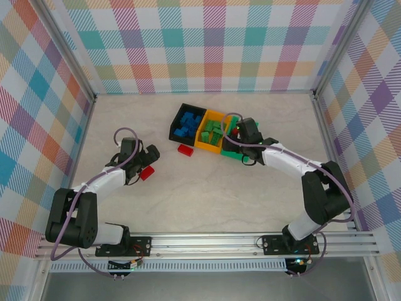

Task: Sort the legos into containers by color
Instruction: Place the lego in the container, then pick up the lego from the center of the table.

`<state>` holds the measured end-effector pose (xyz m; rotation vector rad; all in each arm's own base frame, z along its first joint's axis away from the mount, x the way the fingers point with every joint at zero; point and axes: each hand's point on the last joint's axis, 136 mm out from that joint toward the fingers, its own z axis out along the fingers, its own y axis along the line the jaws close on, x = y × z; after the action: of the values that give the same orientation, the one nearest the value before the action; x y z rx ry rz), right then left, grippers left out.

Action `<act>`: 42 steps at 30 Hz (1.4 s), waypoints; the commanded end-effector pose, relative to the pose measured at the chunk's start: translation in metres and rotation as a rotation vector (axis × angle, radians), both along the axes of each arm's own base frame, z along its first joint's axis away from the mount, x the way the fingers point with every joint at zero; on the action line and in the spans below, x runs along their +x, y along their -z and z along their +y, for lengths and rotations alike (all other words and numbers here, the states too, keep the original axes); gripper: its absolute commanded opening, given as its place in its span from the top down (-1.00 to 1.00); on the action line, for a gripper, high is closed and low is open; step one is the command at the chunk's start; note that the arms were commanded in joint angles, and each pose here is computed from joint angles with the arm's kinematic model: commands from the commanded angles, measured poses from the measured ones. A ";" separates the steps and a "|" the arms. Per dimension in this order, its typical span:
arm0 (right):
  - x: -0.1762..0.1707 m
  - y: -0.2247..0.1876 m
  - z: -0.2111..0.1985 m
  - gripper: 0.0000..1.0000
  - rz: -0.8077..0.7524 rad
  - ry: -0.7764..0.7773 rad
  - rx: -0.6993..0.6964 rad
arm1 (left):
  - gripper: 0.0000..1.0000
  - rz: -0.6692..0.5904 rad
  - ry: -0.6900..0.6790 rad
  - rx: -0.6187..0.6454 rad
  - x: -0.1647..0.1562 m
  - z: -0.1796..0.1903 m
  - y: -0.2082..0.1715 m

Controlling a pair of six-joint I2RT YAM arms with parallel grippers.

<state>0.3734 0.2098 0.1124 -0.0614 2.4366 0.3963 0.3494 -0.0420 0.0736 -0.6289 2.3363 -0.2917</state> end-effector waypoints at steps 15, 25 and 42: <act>-0.025 0.049 0.161 -0.53 0.100 -0.425 -0.169 | -0.99 -0.009 -0.019 -0.005 0.003 0.004 -0.005; 0.001 0.077 0.161 -0.58 0.118 -0.383 -0.243 | -0.99 -0.003 -0.011 -0.019 0.004 0.001 -0.002; 0.020 0.097 0.184 -0.43 0.150 -0.461 -0.237 | -0.99 -0.008 -0.014 -0.009 0.004 0.003 -0.005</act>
<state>0.3996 0.3929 0.0288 -0.6739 2.5664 0.3038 0.3497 -0.0422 0.0729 -0.6326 2.3367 -0.2931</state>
